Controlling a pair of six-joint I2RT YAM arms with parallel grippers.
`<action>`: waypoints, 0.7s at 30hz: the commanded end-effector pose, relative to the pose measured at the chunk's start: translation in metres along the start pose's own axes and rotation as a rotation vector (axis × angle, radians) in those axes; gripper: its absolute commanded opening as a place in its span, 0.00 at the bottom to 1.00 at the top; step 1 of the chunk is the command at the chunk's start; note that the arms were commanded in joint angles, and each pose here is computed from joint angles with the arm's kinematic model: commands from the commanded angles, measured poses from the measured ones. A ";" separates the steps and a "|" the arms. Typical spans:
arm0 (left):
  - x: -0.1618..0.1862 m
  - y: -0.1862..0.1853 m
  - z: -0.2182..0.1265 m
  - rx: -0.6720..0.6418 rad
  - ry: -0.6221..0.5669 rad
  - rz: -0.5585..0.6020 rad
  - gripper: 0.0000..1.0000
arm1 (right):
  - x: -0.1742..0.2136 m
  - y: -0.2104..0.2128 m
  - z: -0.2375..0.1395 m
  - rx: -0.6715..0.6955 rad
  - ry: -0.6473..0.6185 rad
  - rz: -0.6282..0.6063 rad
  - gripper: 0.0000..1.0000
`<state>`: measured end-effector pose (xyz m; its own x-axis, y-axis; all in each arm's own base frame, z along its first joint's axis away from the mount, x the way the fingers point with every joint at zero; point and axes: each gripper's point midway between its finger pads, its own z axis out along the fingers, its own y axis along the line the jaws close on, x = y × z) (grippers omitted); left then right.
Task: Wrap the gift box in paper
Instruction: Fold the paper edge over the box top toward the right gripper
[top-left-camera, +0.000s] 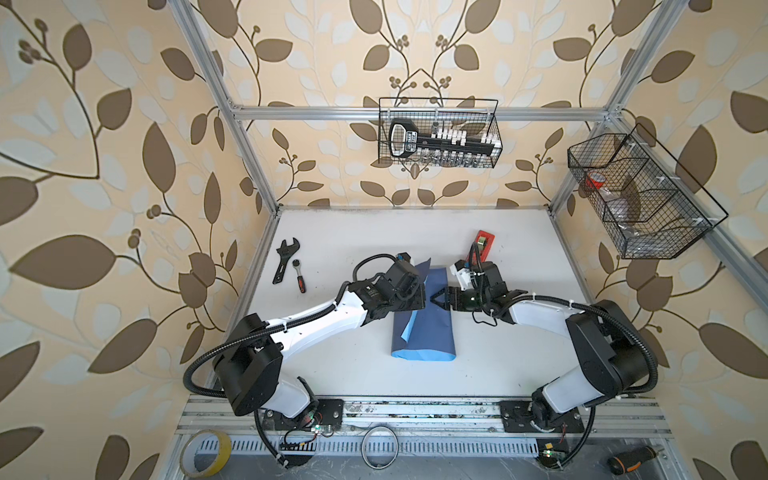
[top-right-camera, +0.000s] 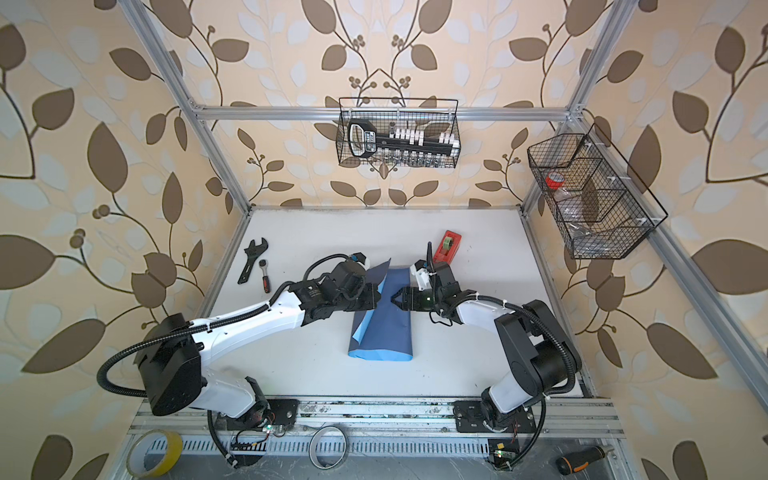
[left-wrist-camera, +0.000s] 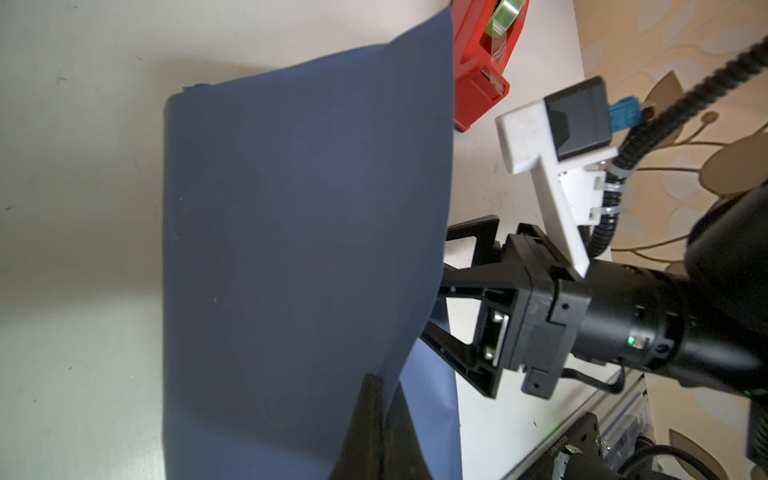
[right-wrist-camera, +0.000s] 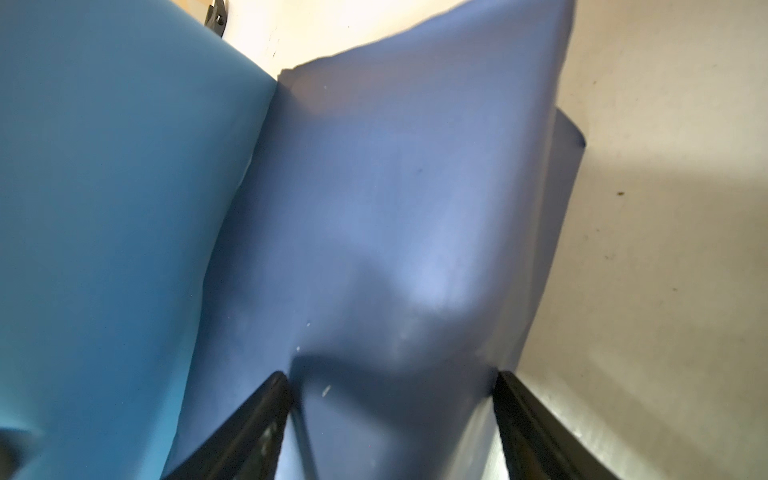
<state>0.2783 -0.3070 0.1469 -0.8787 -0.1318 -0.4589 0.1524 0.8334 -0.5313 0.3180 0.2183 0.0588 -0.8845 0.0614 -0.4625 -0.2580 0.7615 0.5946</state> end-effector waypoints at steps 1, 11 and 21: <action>-0.006 -0.022 0.003 0.069 -0.007 -0.031 0.00 | 0.060 -0.040 0.008 0.162 0.189 0.045 0.78; -0.006 -0.037 0.020 0.182 -0.014 -0.174 0.00 | 0.062 -0.037 0.009 0.139 0.187 0.059 0.78; -0.005 -0.038 0.027 0.269 -0.049 -0.283 0.00 | 0.064 -0.036 0.011 0.106 0.186 0.095 0.77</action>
<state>0.2869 -0.3419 0.1375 -0.8911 -0.3253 -0.3164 0.0215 0.6661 -0.7456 0.3184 0.2201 0.0592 -0.8852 0.0708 -0.4598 -0.2557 0.7516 0.6081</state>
